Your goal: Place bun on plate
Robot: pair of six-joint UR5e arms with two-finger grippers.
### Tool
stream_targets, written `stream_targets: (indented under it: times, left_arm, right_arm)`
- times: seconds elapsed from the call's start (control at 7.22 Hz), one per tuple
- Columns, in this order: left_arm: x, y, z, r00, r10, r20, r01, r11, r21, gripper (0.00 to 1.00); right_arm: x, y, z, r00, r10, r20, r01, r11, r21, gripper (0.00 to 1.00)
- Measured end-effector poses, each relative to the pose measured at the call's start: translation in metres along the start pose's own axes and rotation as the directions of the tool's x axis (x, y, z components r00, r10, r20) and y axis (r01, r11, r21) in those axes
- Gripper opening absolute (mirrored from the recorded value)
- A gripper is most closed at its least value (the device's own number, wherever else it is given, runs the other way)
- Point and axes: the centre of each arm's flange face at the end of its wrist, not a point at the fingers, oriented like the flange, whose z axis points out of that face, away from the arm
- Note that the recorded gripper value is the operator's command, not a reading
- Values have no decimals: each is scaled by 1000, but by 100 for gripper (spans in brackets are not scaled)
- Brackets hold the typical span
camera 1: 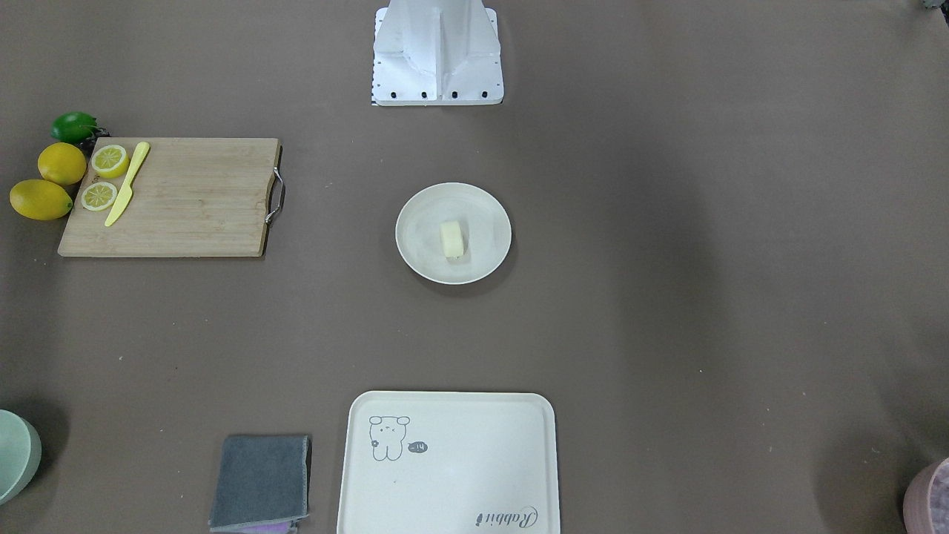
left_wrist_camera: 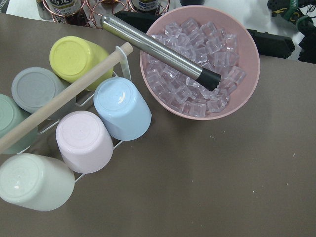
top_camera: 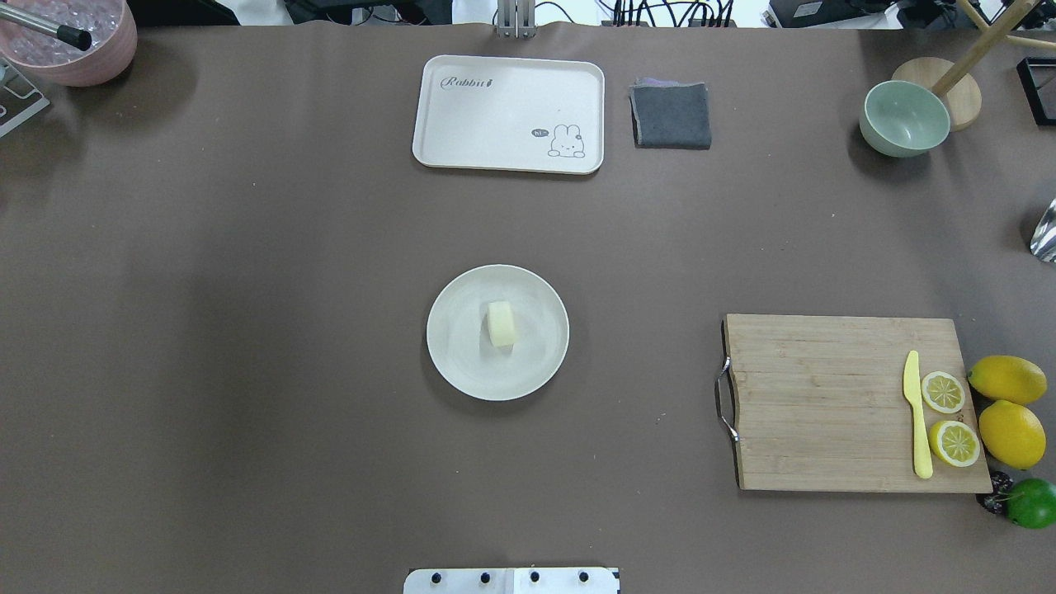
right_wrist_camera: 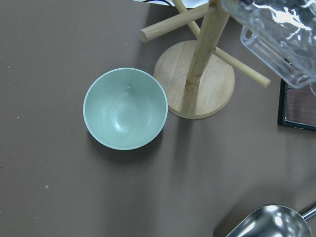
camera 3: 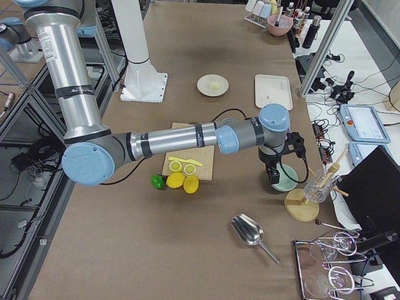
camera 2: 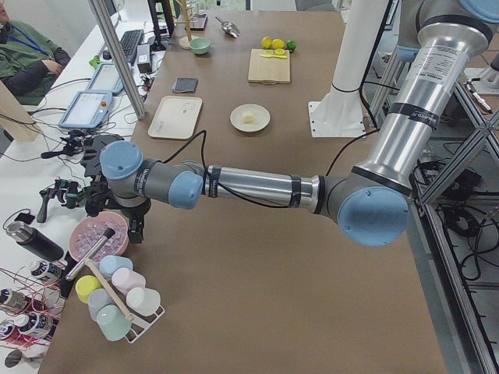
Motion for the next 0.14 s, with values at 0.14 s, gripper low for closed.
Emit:
stream_targets:
  times: [0.14]
  left_arm:
    - [0, 0, 0, 1000, -2, 1, 2, 1000, -1, 98]
  right_arm:
    - [0, 0, 1, 1000, -1, 0, 1, 1000, 0, 100]
